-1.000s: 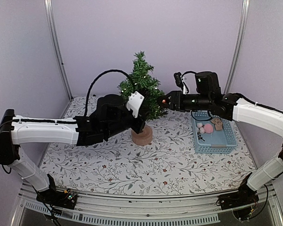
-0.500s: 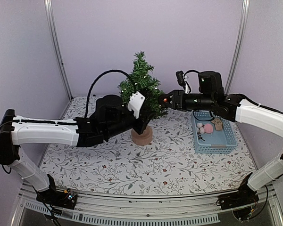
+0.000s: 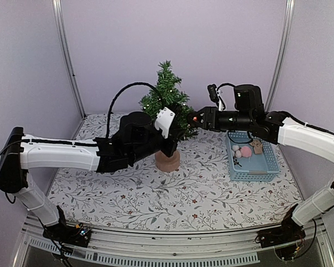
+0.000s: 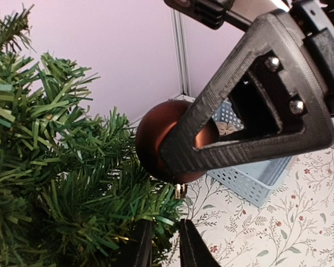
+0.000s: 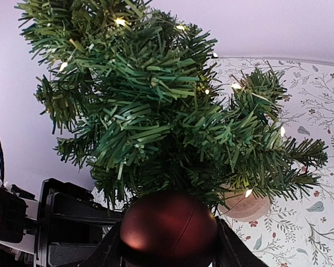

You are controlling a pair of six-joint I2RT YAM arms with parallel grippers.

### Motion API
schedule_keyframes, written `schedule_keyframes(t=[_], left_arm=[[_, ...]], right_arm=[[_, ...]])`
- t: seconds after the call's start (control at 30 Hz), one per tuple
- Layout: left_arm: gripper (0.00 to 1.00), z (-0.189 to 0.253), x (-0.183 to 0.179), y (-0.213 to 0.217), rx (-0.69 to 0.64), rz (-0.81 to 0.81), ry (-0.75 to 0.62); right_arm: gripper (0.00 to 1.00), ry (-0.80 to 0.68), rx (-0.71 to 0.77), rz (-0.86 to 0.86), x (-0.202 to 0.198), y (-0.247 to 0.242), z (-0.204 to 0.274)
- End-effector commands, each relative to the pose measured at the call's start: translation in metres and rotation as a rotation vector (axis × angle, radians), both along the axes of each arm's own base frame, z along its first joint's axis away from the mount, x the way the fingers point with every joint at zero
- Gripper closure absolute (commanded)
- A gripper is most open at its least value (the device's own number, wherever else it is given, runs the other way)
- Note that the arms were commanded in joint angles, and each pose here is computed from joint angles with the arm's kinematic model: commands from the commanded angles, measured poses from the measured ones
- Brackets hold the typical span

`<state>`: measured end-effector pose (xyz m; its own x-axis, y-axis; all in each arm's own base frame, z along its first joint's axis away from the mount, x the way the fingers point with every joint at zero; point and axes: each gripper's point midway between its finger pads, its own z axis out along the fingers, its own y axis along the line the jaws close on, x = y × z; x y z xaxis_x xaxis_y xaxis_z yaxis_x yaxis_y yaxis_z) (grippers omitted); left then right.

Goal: Decorate the small christmas tree

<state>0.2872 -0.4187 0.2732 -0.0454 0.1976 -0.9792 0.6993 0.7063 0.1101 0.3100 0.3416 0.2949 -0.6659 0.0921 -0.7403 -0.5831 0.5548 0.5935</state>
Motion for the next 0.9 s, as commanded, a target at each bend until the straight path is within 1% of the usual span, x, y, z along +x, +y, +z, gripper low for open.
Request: schedule_keyframes(t=[0.0,0.13,0.23,0.3,0.57,0.87], left_arm=[[0.80,0.004,0.007,-0.001,-0.001,0.024,0.005],[0.81,-0.004,0.008,0.004,0.026,0.036,0.017],[0.85,-0.005,0.010,0.007,0.037,0.053,0.016],[0.86,-0.006,0.011,0.009,0.046,0.063,0.015],[0.81,-0.001,0.012,0.010,0.036,0.064,0.008],[0.88,0.003,0.015,0.011,0.019,0.078,0.010]], right_arm=[[0.82,-0.011,0.017,0.014,-0.001,0.005,0.003],[0.82,-0.011,0.017,0.013,0.001,0.006,0.002],[0.82,-0.006,0.015,0.011,0.002,0.007,0.000],[0.82,-0.002,0.012,0.006,0.004,0.007,-0.002],[0.82,0.007,0.008,0.012,0.007,0.012,-0.006],[0.82,0.008,0.007,0.016,0.010,0.015,-0.009]])
